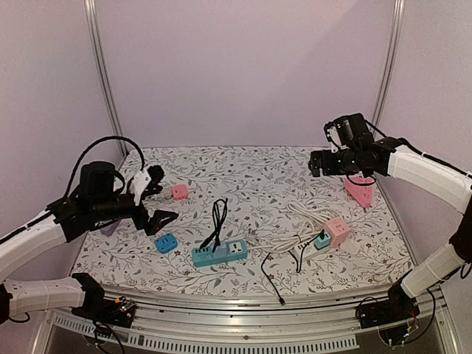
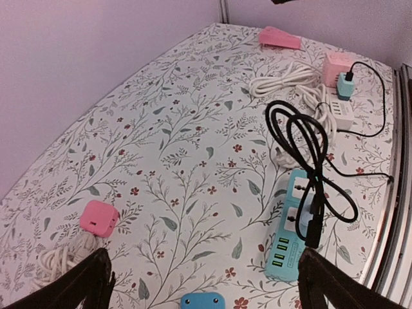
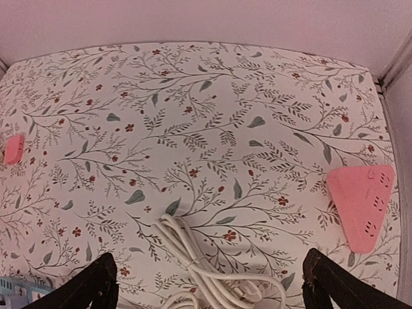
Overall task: Insert the plug
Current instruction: Move the socket to the center of the board.
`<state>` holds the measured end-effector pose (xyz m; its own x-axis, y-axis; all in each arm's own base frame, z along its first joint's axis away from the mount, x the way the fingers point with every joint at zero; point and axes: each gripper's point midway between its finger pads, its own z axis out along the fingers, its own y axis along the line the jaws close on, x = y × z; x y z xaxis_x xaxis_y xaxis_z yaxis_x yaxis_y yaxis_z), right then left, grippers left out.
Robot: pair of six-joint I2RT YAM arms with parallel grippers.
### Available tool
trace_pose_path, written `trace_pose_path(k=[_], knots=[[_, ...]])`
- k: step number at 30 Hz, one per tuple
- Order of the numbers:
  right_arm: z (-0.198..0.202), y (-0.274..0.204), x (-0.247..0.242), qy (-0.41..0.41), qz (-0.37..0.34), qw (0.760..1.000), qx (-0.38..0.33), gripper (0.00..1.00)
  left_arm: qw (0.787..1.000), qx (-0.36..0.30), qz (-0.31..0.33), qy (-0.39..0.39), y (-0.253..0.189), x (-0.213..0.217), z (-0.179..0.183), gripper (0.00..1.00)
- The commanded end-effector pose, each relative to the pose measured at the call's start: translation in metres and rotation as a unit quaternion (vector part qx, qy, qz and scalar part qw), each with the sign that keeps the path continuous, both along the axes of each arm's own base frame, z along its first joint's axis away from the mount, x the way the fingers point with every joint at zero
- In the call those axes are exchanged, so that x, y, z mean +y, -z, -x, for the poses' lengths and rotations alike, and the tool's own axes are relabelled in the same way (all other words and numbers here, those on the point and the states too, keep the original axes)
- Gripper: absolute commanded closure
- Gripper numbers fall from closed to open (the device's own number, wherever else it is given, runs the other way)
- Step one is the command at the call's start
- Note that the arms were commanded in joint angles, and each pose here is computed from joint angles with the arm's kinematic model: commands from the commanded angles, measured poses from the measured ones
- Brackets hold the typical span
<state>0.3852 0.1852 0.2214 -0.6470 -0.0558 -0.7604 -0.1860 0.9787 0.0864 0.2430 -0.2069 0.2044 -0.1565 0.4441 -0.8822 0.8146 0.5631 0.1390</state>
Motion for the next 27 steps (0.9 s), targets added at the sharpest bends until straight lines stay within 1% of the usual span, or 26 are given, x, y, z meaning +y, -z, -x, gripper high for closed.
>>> trace_pose_path(k=[1,3,6,8,11,13,15,18,22,24,26,27], knots=[[-0.012,0.024,-0.085,0.115,0.043,0.99,0.069,0.01,0.991,-0.001,0.017,-0.13,-0.001,0.044,-0.022,0.01],[-0.022,0.038,-0.105,0.13,0.051,0.986,0.094,0.01,0.984,-0.006,0.038,-0.176,-0.002,0.062,-0.03,0.0],[-0.034,0.059,-0.118,0.128,0.045,0.981,0.135,0.01,0.972,-0.006,0.06,-0.227,0.0,0.085,-0.035,0.0],[-0.043,0.069,-0.133,0.136,0.039,0.978,0.152,0.01,0.962,0.002,0.058,-0.266,0.002,0.102,-0.039,0.0],[-0.06,0.084,-0.175,0.183,0.009,0.968,0.174,0.01,0.951,0.012,0.037,-0.307,0.009,0.123,-0.041,0.01],[-0.073,0.095,-0.217,0.233,-0.019,0.954,0.186,0.01,0.949,0.006,0.028,-0.314,0.009,0.129,-0.041,0.01],[-0.086,0.102,-0.237,0.259,-0.04,0.945,0.194,0.01,0.95,0.003,0.034,-0.311,0.008,0.13,-0.04,0.01],[-0.108,0.115,-0.259,0.285,-0.05,0.936,0.201,0.01,0.952,0.013,0.053,-0.302,0.01,0.126,-0.038,0.02],[-0.13,0.141,-0.266,0.298,-0.094,0.924,0.22,0.01,0.953,0.029,0.061,-0.296,0.02,0.124,-0.035,0.02],[-0.135,0.161,-0.266,0.304,-0.105,0.916,0.238,0.01,0.953,0.03,0.062,-0.296,0.022,0.124,-0.035,0.02],[-0.139,0.182,-0.26,0.303,-0.127,0.909,0.258,0.03,0.953,0.029,0.062,-0.295,0.023,0.124,-0.036,0.02],[-0.142,0.186,-0.255,0.299,-0.144,0.906,0.263,0.05,0.954,0.028,0.063,-0.292,0.022,0.123,-0.036,0.02]])
